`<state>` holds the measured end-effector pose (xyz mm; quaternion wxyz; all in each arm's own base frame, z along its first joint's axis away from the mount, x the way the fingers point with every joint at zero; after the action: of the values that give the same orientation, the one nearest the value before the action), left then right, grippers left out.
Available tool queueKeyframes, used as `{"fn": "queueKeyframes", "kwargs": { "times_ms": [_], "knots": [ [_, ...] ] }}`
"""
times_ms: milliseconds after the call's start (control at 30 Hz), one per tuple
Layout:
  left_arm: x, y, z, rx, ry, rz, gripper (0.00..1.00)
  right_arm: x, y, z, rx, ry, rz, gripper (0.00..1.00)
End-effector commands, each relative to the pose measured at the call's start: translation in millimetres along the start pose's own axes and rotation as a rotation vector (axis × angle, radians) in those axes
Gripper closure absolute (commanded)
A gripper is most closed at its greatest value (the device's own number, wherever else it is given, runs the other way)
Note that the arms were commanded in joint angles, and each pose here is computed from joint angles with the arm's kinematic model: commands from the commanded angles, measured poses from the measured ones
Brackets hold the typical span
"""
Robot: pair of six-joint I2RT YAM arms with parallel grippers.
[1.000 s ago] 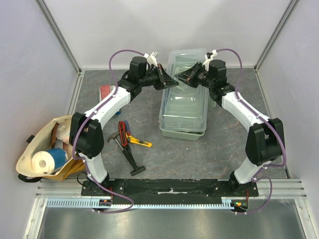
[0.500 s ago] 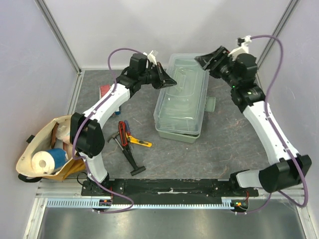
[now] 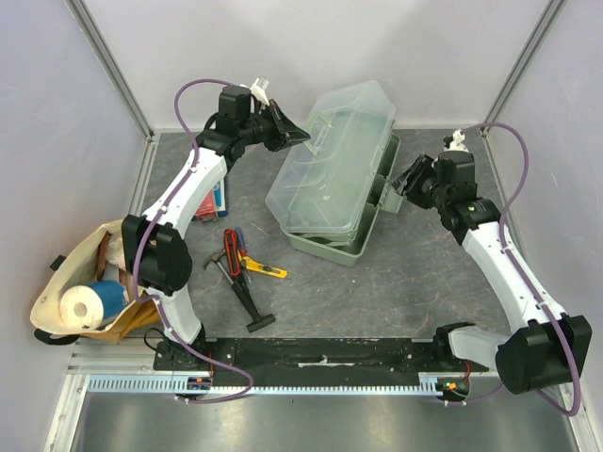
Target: Pack the tool kit
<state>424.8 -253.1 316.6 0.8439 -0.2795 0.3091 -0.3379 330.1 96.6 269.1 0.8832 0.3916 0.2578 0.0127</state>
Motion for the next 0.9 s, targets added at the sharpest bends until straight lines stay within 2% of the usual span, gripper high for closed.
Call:
{"fn": "queueKeyframes", "kwargs": {
  "times_ms": [0, 100, 333, 633, 700, 867],
  "knots": [
    [-47, -47, 59, 0.109, -0.223, -0.116, 0.98, -3, -27, -24, -0.045, 0.083, -0.072, 0.50],
    [-50, -37, 63, 0.095, -0.228, -0.101, 0.98, -1, -36, -37, -0.049, 0.127, -0.087, 0.54],
    [-49, -30, 62, 0.075, -0.218, -0.101, 0.98, 28, -31, -80, -0.083, 0.255, -0.081, 0.51],
    [-49, -25, 62, 0.065, -0.209, -0.106, 0.98, 65, -29, -107, -0.067, 0.295, -0.116, 0.48],
    [-48, -23, 62, 0.059, -0.207, -0.107, 0.98, 73, -33, -109, -0.067, 0.293, -0.145, 0.52],
    [-56, -15, 74, 0.039, -0.215, -0.130, 0.98, 89, -47, -105, -0.060, 0.224, -0.227, 0.72]
  ]
}}
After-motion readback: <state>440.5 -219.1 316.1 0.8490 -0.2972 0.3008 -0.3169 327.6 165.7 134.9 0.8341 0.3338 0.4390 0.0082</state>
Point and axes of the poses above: each gripper's point midway between its finger pads, its own x axis out along the fingers, its own y axis along the line the jaws close on, z = x × y, the point moved 4 cm from there along -x, back along the fingers, and after that the axes turned 12 degrees about x, right-handed, at the moved point
